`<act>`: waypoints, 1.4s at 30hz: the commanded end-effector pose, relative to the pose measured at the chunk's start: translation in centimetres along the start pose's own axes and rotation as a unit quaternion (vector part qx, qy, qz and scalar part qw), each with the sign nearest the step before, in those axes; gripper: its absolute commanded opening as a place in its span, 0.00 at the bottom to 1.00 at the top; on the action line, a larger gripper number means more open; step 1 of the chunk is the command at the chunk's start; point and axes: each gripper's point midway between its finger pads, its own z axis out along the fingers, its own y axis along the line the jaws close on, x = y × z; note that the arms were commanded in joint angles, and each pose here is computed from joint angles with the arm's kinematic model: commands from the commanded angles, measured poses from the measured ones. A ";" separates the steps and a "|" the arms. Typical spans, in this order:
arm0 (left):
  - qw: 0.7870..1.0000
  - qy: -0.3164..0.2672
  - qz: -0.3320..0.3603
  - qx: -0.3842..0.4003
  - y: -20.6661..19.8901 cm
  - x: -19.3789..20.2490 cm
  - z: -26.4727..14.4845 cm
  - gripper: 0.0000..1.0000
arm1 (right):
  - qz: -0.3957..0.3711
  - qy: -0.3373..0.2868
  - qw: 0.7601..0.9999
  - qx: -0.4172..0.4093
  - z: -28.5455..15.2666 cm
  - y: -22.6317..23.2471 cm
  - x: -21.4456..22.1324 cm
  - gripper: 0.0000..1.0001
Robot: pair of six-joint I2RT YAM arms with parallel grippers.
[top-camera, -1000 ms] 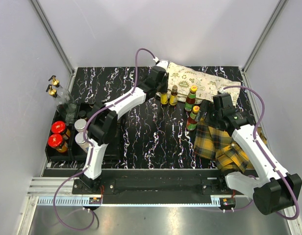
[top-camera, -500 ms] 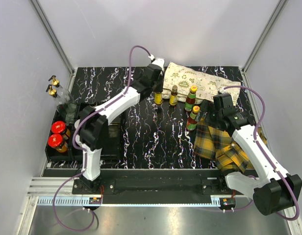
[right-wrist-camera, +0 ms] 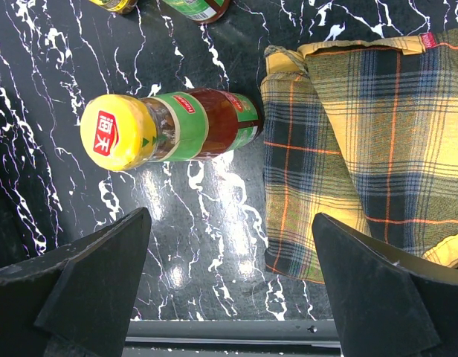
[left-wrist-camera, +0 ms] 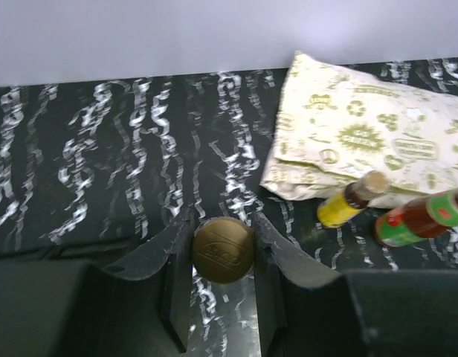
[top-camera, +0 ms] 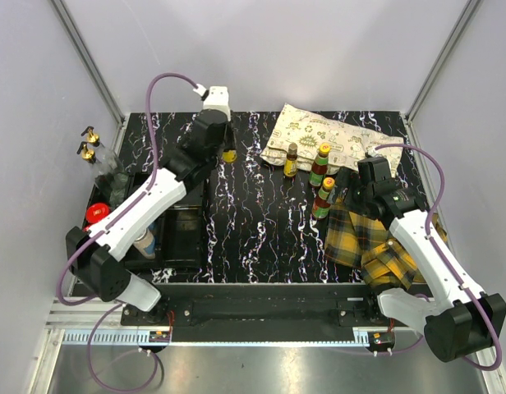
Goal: Organize the condiment bottles
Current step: Place the bottle in the storage box.
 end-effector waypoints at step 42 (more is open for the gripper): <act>0.972 0.043 -0.103 -0.206 18.6 12.1 2.4 0.08 | 0.000 0.001 1.000 -0.006 0.3 0.9 -1.2 1.00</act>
